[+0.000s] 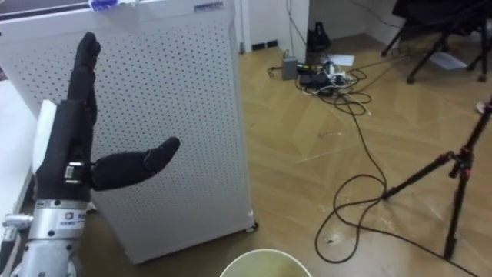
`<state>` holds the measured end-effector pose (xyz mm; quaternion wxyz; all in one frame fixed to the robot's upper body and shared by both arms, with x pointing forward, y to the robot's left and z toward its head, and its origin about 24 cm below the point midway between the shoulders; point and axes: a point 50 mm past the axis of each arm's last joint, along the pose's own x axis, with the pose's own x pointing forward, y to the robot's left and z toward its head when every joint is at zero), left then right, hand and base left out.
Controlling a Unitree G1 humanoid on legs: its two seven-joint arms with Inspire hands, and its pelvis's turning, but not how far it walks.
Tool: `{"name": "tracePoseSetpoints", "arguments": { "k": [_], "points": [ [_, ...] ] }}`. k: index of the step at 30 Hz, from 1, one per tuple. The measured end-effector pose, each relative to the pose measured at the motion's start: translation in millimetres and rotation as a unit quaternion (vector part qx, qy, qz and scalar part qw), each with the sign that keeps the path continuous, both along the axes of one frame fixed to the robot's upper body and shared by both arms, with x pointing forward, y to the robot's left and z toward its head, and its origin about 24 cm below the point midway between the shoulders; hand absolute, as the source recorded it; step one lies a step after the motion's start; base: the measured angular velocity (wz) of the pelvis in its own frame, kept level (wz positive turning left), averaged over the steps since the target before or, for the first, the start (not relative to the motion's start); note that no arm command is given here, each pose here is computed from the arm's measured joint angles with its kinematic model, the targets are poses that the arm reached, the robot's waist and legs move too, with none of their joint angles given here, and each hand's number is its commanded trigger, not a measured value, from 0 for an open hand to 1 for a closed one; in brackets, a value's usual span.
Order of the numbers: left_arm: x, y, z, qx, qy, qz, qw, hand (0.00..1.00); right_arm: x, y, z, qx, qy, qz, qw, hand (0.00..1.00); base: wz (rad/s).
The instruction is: Pick garbage
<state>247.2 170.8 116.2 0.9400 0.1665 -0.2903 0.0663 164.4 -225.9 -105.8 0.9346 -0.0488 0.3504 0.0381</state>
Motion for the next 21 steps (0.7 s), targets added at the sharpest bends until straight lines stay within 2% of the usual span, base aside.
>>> {"name": "tracePoseSetpoints", "arguments": {
  "k": [7,11,16,21],
  "points": [
    [-1.0,0.6,1.2,-0.003,-0.008,0.004,1.000,0.00,-3.3,-1.8,-1.2,-0.003,0.004,-0.006,1.000,1.00,-0.13],
    [2.8,0.4,9.8,0.005,-0.026,-0.001,1.000,0.00,-1.2,-0.3,-0.9,-0.005,0.002,-0.009,1.000,1.00,-0.01],
    [3.6,0.7,14.2,0.010,-0.037,-0.003,0.999,0.00,5.0,-0.4,2.1,-0.006,-0.007,-0.010,1.000,1.00,0.22],
    [3.3,-1.5,13.9,0.002,-0.041,0.000,0.999,0.00,4.8,1.0,1.7,-0.006,-0.008,-0.010,1.000,1.00,0.55]
  ]
}}
